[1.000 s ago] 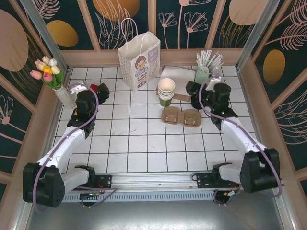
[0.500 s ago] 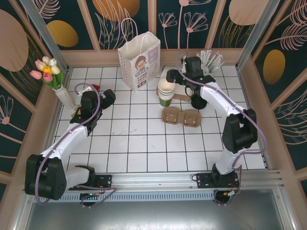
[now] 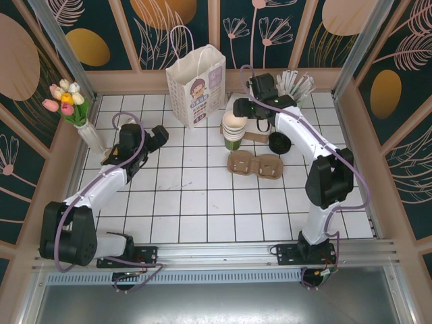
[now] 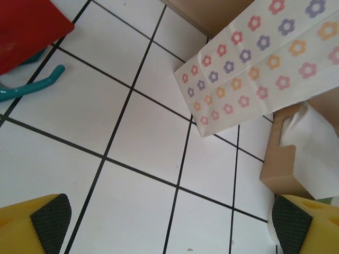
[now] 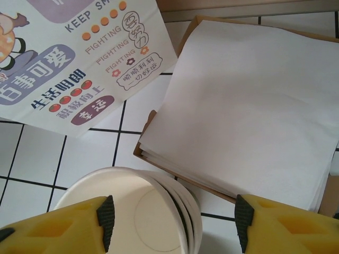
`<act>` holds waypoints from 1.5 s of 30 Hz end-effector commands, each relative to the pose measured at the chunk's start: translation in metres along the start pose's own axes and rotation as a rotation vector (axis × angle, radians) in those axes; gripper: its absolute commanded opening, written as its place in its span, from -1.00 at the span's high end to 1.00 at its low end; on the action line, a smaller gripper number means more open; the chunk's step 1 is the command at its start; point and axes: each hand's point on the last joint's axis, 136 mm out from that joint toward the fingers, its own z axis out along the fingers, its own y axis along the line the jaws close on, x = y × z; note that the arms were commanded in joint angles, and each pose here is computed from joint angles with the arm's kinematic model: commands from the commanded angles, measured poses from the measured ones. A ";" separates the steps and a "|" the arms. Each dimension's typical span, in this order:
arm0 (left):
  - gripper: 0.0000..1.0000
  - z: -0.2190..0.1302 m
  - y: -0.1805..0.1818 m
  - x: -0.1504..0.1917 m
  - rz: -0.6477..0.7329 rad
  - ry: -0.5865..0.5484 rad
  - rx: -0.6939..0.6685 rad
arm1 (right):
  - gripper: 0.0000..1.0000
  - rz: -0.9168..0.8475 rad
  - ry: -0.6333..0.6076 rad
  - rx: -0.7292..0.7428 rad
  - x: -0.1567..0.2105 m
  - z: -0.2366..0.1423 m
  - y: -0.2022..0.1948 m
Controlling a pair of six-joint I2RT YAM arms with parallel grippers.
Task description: Pack the takeout coffee
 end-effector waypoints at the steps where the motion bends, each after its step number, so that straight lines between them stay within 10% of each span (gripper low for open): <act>1: -0.98 0.000 -0.016 -0.009 -0.021 -0.001 0.044 | -0.21 -0.034 0.044 0.066 0.006 0.004 -0.001; 32: -0.97 0.007 -0.003 0.001 -0.027 0.045 -0.017 | 0.56 -0.101 0.119 0.103 0.016 0.014 0.002; 45: -0.97 0.009 -0.002 0.003 -0.025 0.057 -0.025 | 0.46 -0.105 0.142 0.113 0.022 0.017 0.000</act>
